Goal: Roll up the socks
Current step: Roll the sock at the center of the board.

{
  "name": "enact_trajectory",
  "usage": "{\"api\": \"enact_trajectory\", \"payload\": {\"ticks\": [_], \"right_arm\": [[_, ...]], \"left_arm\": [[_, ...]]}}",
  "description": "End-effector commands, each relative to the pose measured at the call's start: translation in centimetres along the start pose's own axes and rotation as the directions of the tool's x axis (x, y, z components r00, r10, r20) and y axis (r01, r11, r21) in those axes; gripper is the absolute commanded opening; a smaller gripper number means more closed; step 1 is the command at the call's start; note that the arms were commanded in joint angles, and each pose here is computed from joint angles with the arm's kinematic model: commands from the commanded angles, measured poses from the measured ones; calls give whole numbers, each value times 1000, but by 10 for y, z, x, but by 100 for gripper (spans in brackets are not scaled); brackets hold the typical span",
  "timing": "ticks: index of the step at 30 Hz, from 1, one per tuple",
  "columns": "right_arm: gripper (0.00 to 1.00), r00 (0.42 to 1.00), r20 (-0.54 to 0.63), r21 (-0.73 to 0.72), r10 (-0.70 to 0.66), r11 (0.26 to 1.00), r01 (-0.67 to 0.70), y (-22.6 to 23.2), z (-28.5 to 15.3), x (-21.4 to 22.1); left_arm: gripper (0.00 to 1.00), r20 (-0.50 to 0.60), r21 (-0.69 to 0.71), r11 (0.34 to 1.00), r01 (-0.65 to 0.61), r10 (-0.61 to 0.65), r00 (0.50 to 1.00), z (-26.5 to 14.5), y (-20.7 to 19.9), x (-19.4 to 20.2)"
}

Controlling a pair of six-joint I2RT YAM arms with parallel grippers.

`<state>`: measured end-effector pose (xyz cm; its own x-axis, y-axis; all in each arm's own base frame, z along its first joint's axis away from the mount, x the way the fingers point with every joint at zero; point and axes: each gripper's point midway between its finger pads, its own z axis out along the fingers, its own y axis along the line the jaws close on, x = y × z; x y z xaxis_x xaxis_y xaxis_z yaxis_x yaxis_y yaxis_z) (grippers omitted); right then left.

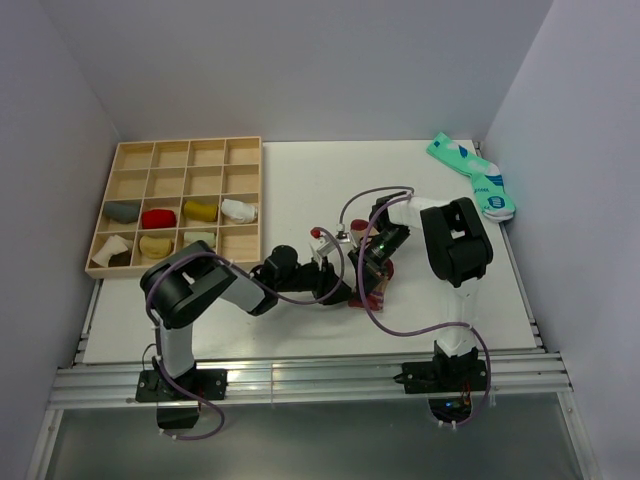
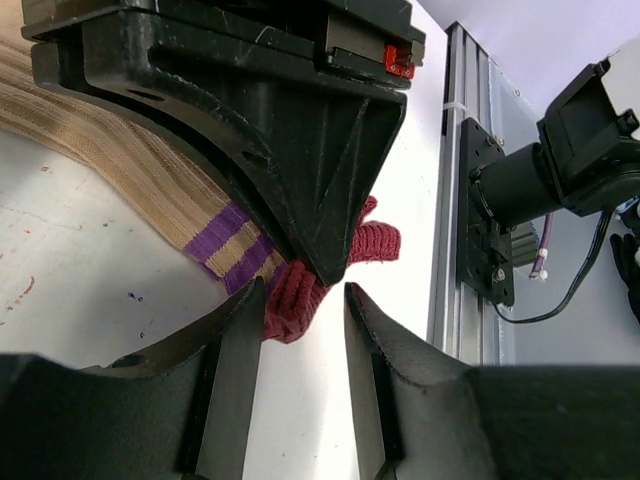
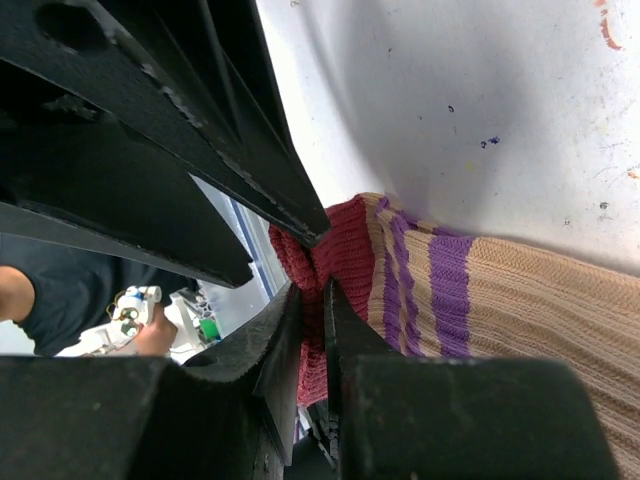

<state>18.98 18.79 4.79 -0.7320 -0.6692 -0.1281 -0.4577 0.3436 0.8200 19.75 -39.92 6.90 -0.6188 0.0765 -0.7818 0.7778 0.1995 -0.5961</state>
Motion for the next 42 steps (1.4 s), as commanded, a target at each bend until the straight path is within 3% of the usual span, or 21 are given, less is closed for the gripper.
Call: {"api": "enact_trajectory", "payload": {"ticks": [1, 14, 20, 24, 28, 34, 42], "right_arm": [[17, 1000, 7, 10, -17, 1000, 17, 12, -9, 3], [17, 1000, 7, 18, -19, 1000, 19, 12, -10, 4], [18, 1000, 10, 34, -20, 999, 20, 11, -11, 4], [18, 1000, 15, 48, -22, 999, 21, 9, -11, 3], [29, 999, 24, 64, -28, 998, 26, 11, -14, 1], [42, 996, 73, 163, -43, 986, 30, 12, -30, -6], [42, 985, 170, 327, -14, 944, -43, -1, -65, -12]], "left_arm": [[43, 56, 72, 997, -41, 37, 998, 8, -13, -21], [37, 51, 103, 995, 3, -9, 999, 14, -10, -14], [24, 51, 105, 994, 8, -14, 999, 15, -10, -14], [10, 45, 99, 995, 9, -14, 999, 16, -9, -15], [1, 40, 96, 995, 11, -15, 999, 16, -9, -14], [0, 34, 106, 994, 8, -11, 999, 16, -12, -15], [0, 28, 105, 994, 11, -14, 1000, 18, -13, -13]]}}
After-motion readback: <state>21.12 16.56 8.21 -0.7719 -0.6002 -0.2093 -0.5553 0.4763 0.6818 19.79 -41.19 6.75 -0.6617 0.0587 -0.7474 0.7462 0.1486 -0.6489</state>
